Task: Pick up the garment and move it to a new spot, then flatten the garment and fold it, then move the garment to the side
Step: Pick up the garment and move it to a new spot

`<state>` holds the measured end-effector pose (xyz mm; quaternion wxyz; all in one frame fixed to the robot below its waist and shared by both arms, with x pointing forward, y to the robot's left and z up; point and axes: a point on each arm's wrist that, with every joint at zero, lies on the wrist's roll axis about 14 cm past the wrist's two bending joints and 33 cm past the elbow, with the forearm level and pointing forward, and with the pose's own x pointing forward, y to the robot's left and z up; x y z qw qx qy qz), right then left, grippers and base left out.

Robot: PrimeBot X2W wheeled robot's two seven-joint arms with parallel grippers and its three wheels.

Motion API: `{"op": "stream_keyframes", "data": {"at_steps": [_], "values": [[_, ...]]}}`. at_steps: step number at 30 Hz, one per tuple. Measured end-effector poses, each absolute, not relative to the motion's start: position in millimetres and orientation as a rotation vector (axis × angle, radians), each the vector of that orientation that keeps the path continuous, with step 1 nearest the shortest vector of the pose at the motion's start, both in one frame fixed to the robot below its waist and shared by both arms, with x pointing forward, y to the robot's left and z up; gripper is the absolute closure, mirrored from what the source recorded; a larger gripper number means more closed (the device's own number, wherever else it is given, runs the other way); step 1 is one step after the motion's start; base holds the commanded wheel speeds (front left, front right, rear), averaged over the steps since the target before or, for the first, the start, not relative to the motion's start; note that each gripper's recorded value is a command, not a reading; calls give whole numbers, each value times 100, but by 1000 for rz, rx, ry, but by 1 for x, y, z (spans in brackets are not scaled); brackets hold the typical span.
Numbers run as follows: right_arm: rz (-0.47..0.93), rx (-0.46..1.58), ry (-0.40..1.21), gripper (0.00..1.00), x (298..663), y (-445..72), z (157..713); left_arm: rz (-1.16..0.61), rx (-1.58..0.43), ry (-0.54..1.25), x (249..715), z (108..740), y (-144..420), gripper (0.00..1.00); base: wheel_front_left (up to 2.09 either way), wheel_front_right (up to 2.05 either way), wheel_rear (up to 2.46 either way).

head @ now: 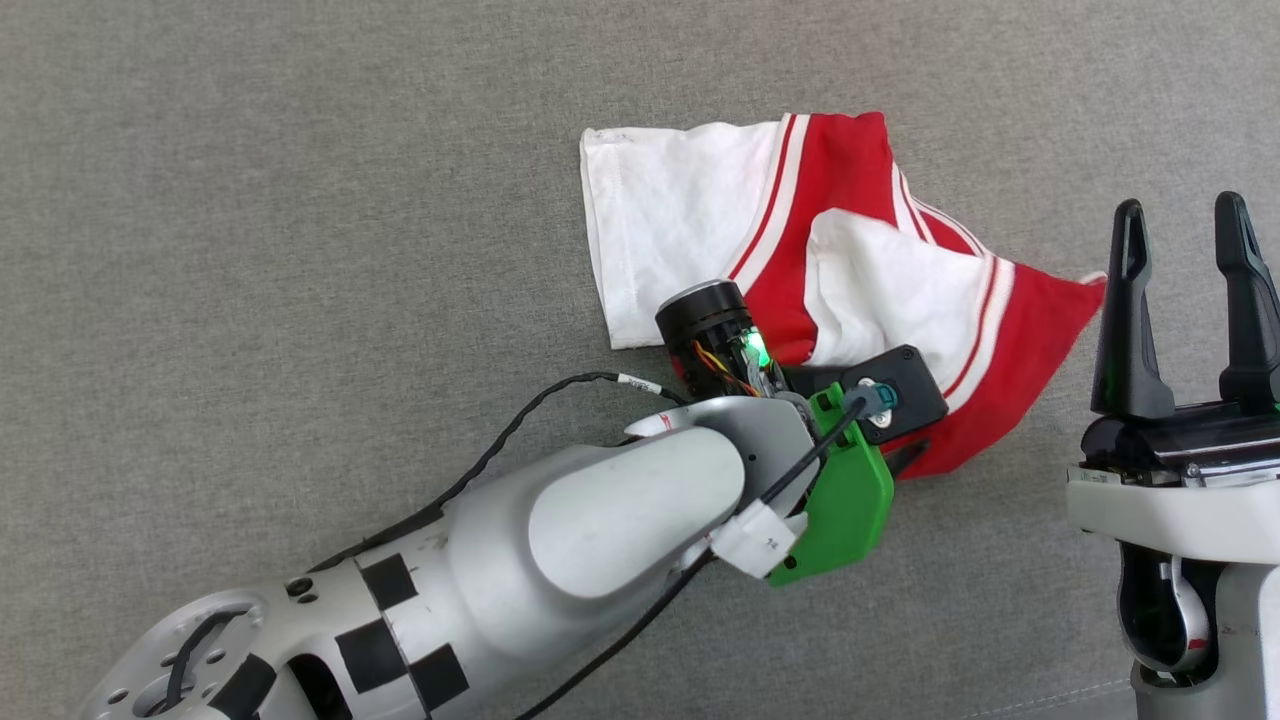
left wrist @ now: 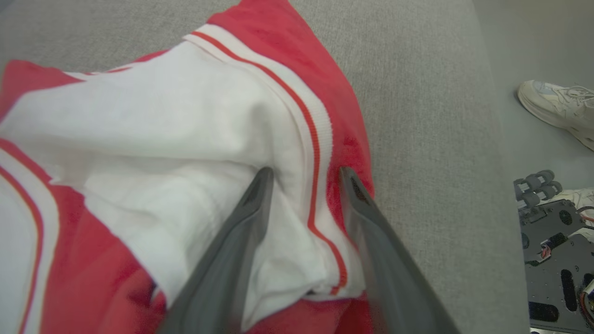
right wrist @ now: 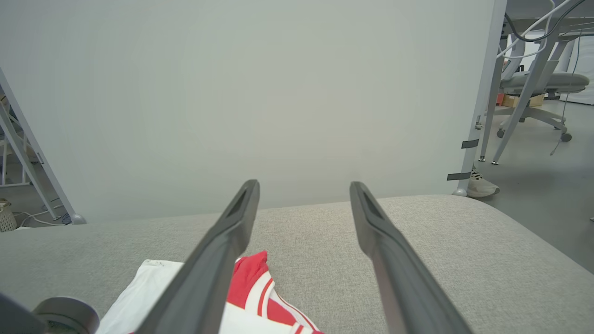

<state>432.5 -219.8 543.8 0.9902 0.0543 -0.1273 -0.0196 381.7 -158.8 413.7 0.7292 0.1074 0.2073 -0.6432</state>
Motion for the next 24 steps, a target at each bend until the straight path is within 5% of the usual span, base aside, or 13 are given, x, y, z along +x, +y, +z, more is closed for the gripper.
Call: {"op": "stream_keyframes", "data": {"at_steps": [8, 24], "values": [[-12, 117, -262, 0, 415, -208, 552, -1155, 28, 33, 434, 496, -134, 0, 0, 0, 0], [68, 107, -272, 0, 401, -181, 561, -377, -15, -161, 466, 549, 59, 0, 0, 0, 0]]}}
